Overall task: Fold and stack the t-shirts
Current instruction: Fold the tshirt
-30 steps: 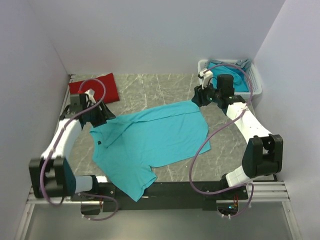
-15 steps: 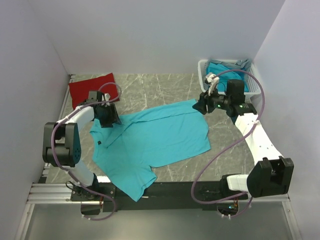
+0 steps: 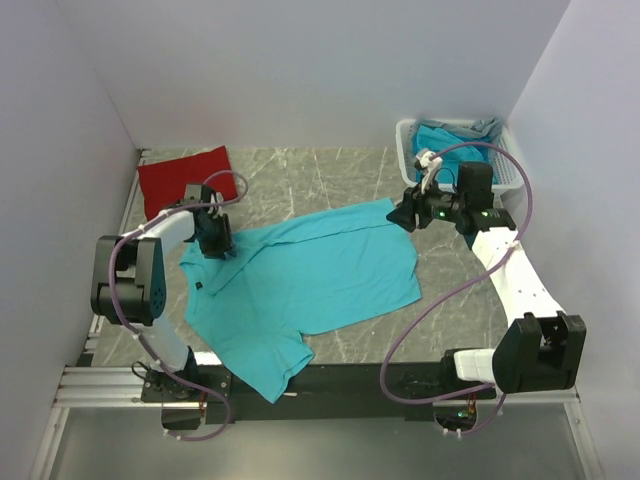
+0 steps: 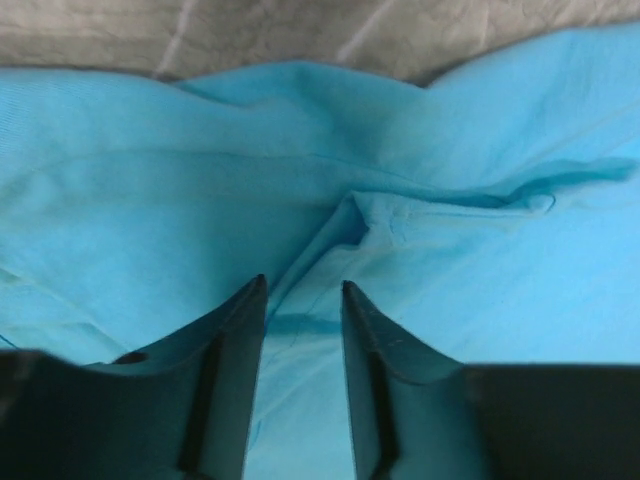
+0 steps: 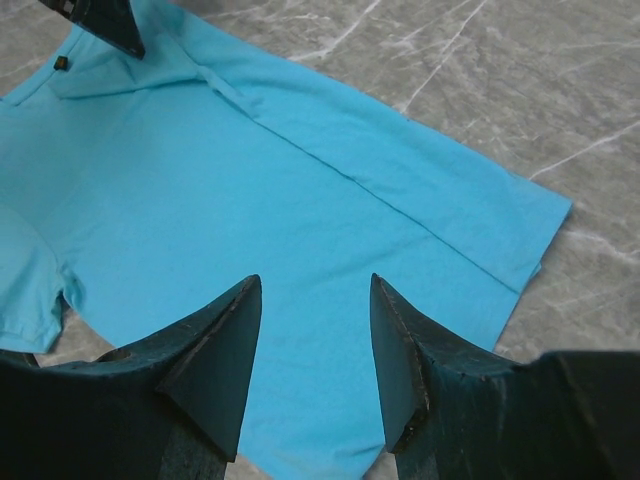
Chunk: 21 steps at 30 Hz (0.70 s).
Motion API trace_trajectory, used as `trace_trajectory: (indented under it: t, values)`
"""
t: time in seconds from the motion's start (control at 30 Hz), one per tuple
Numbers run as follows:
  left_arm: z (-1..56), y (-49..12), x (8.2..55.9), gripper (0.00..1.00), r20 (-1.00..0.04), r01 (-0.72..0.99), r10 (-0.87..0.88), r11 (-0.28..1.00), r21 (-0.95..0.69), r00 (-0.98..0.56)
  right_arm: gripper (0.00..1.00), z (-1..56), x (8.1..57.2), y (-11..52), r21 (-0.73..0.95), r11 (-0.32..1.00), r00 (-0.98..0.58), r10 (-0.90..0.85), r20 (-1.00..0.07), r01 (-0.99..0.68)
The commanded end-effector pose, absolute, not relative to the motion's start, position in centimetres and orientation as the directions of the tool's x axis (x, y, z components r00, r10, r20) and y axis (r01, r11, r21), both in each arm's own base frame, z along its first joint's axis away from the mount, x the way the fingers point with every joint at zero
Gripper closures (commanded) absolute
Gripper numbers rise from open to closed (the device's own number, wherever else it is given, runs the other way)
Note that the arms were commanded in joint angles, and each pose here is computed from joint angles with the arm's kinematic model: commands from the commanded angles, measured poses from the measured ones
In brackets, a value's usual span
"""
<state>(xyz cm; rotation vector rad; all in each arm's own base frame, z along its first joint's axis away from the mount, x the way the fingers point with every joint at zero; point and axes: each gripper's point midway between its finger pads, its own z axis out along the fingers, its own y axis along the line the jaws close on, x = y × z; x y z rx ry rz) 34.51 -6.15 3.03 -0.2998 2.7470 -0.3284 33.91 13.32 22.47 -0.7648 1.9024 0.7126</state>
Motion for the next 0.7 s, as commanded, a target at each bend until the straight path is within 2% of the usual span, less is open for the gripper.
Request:
trace_trajectory:
  t: [0.0, 0.5, 0.57, 0.67]
  values:
    - [3.3, -6.6, 34.2, 0.60, -0.321, -0.132, -0.211, 0.959, -0.252, -0.923, 0.45, 23.8, 33.9, 13.1, 0.143, 0.631, -0.329, -0.187, -0.926, -0.763]
    - [3.6, -8.0, 33.1, 0.88, -0.306, -0.112, -0.204, 0.949, -0.293, -0.930, 0.45, 24.1, 33.8, 12.7, 0.158, 0.633, -0.332, -0.166, -0.929, -0.758]
    - [4.5, -7.9, 33.2, 0.88, -0.331, -0.109, -0.205, 0.952, -0.285, -0.921, 0.45, 24.2, 33.8, 12.8, 0.158, 0.630, -0.330, -0.164, -0.930, -0.760]
    - [5.7, -6.3, 33.7, 0.73, -0.392, -0.159, -0.232, 0.965, -0.209, -0.890, 0.46, 24.2, 33.8, 12.8, 0.163, 0.627, -0.331, -0.161, -0.930, -0.762]
